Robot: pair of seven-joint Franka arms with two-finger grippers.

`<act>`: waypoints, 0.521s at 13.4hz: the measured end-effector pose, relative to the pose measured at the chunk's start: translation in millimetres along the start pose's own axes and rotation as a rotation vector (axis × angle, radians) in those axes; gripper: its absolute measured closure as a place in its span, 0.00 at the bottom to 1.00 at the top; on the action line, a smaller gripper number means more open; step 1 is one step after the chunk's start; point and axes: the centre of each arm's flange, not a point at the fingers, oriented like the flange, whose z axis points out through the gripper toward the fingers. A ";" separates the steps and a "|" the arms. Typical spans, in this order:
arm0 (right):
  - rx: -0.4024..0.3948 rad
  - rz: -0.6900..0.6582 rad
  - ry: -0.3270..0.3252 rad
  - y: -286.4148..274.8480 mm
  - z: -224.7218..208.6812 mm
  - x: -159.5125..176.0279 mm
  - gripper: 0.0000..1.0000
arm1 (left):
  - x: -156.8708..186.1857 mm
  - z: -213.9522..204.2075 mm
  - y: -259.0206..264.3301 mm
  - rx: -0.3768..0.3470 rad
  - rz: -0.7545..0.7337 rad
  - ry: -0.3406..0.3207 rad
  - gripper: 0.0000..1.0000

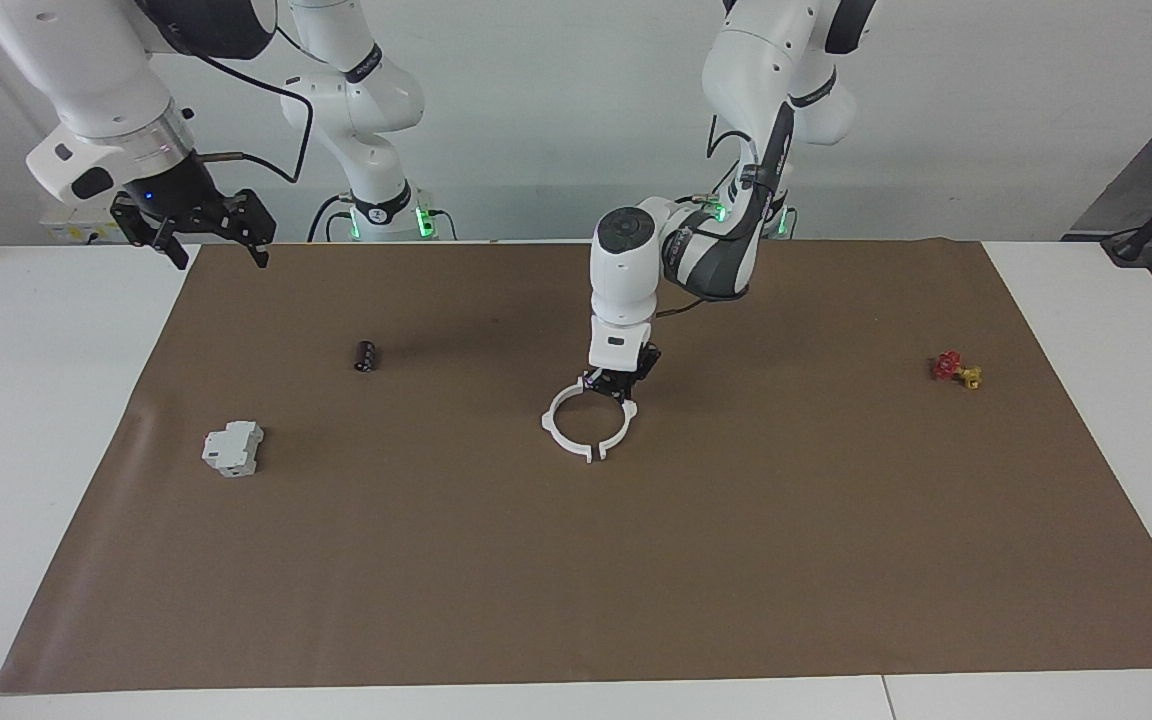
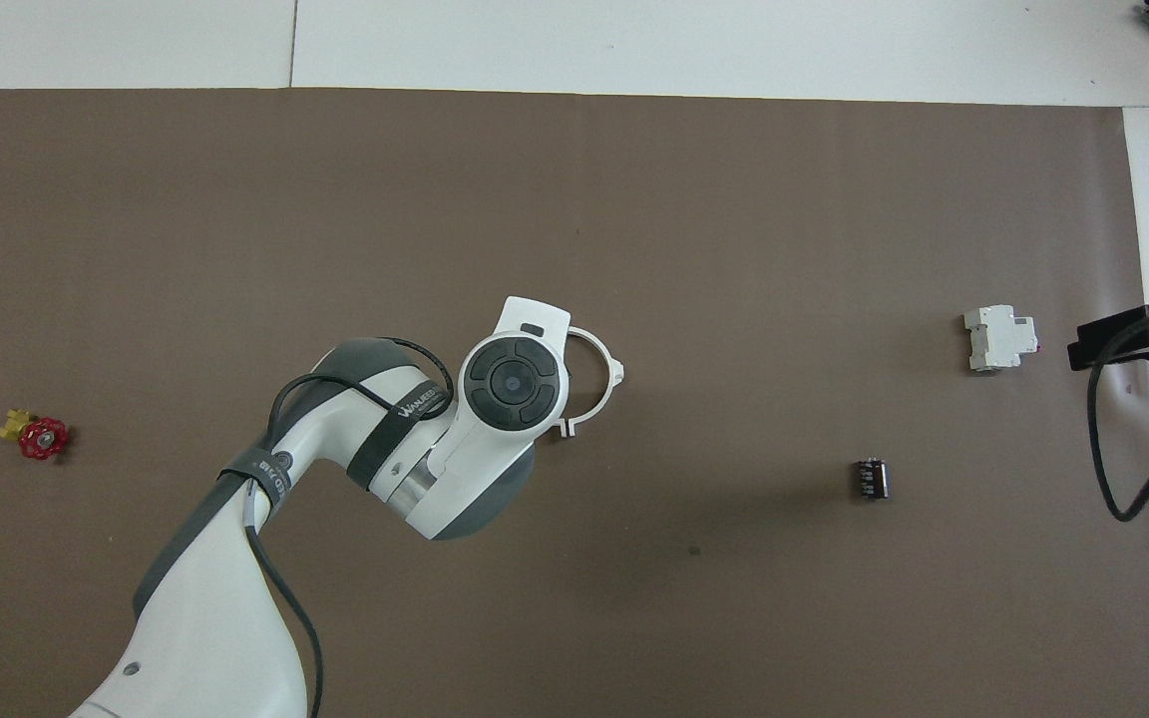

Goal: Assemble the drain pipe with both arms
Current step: 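Align the held half-ring against the placed half with the left gripper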

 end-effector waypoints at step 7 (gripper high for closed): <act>0.000 0.000 0.000 0.0 0.0 0.0 0.00 | 0.0 -0.7 1.8 -0.021 0.031 0.008 0.93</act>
